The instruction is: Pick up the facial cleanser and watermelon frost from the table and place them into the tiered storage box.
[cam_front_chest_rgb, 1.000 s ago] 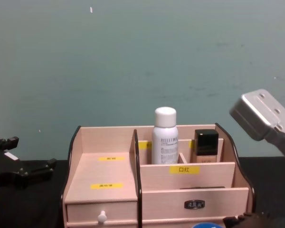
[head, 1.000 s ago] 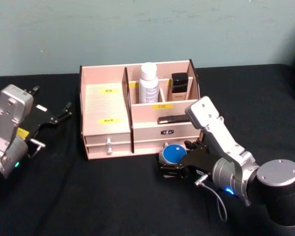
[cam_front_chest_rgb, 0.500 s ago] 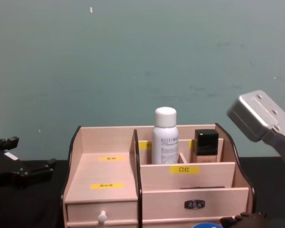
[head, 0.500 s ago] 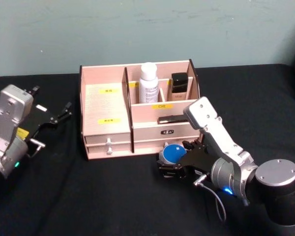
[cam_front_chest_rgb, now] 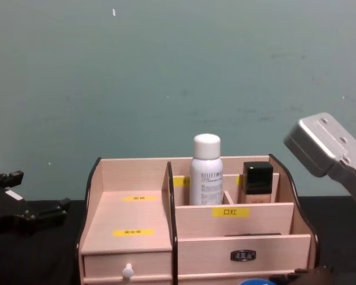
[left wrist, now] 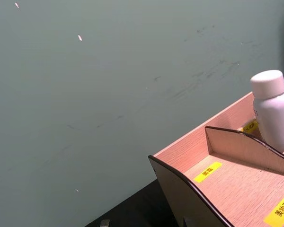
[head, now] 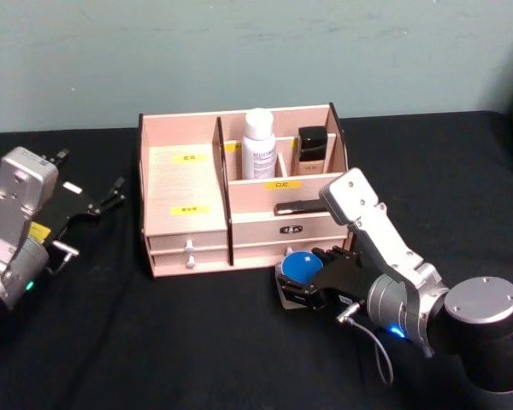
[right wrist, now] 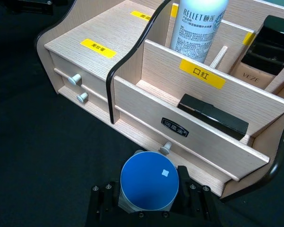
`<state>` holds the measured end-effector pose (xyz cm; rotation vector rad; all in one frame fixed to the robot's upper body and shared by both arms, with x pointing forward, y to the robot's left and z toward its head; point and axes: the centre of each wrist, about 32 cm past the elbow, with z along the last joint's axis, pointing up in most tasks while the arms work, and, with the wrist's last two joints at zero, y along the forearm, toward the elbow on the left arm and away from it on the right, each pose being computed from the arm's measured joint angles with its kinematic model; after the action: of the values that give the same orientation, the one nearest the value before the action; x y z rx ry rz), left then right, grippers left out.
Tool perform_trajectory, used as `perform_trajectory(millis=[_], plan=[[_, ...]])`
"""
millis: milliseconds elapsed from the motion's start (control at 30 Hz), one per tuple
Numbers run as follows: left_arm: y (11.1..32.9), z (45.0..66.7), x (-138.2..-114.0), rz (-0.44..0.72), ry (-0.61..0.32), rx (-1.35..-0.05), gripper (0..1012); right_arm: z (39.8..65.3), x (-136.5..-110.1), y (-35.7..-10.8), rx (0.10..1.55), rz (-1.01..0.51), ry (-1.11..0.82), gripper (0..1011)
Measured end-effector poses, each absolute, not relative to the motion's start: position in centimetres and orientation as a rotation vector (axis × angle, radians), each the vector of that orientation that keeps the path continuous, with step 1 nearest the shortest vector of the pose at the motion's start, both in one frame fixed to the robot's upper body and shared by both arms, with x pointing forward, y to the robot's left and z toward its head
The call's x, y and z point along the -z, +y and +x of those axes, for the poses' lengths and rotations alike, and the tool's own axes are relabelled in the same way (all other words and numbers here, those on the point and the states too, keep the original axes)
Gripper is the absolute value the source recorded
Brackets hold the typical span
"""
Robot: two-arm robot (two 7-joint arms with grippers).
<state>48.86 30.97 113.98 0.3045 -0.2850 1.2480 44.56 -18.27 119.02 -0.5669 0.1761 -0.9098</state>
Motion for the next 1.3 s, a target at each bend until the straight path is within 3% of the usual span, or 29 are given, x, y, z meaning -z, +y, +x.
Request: perform_trajectory(millis=[667, 1000, 1300], plan=[[31.0, 48.9, -114.0, 0.304, -0.285, -1.248, 1009, 44.4, -119.4, -18.5, 0.904, -0.551, 0.179, 724], [31.0, 48.9, -114.0, 0.304, -0.285, -1.248, 1010, 43.7, -121.8, -18.2, 0.864, -0.492, 0.145, 726], [31.0, 48.9, -114.0, 0.304, -0.285, -1.248, 1010, 43.8, -123.5, -15.9, 0.794, -0.438, 0.108, 726]])
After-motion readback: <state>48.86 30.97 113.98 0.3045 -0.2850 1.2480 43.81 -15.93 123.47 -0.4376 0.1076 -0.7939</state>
